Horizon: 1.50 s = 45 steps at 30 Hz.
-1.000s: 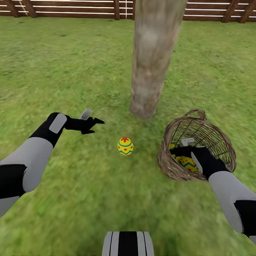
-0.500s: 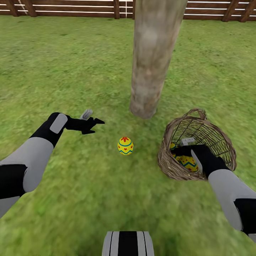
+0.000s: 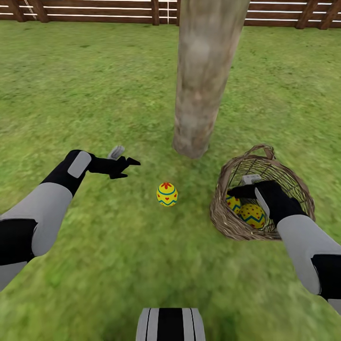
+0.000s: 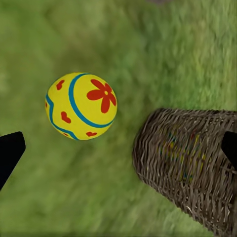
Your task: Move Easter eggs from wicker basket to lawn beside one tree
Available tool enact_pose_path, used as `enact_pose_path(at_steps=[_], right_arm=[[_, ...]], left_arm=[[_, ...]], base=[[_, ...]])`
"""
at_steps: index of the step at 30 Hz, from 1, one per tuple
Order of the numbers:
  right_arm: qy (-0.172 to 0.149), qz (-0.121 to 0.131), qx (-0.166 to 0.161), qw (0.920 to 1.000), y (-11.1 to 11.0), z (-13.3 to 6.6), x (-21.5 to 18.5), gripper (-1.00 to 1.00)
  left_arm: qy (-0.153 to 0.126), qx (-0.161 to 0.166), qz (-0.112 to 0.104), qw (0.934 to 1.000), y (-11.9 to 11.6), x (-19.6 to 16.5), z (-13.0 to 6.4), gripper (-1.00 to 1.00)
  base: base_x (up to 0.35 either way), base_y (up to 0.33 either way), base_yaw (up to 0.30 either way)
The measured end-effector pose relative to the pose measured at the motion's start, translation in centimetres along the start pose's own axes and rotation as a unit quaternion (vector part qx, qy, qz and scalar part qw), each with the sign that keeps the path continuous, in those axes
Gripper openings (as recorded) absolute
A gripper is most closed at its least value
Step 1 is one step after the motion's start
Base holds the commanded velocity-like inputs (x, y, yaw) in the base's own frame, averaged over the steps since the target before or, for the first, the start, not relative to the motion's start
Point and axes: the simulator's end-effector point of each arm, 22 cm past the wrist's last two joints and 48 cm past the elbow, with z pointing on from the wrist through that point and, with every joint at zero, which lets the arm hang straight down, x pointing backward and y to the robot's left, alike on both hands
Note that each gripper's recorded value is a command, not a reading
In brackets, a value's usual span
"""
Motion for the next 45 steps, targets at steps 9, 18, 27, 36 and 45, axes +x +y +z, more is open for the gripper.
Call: enact_pose_path(at_steps=[9, 18, 27, 36, 45], right_arm=[[0.006, -0.002, -0.003, 1.0, 0.2, 0.9, 0.8, 1.0], [0.011, -0.003, -0.004, 0.9999, 0.3, 1.6, 1.4, 1.0], [0.019, -0.003, -0.004, 0.9998, 0.4, 2.5, 2.3, 1.0], [0.02, -0.004, -0.005, 0.9998, 0.4, 2.7, 2.5, 1.0], [0.028, -0.004, -0.007, 0.9996, 0.6, 3.6, 3.3, 1.0]], left_arm=[[0.006, -0.003, -0.004, 1.0, 0.9, 0.4, 0.9, 1.0], [0.011, -0.005, -0.009, 0.9999, 1.6, 0.8, 1.6, 1.0], [0.019, -0.011, -0.012, 0.9997, 2.6, 1.4, 2.5, 1.0], [0.021, -0.013, -0.011, 0.9996, 2.9, 1.5, 2.8, 1.0], [0.026, -0.015, -0.015, 0.9994, 3.7, 1.9, 3.5, 1.0]], base=[[0.0, 0.0, 0.0], [0.0, 0.0, 0.0], [0.0, 0.0, 0.0], [0.0, 0.0, 0.0], [0.0, 0.0, 0.0]])
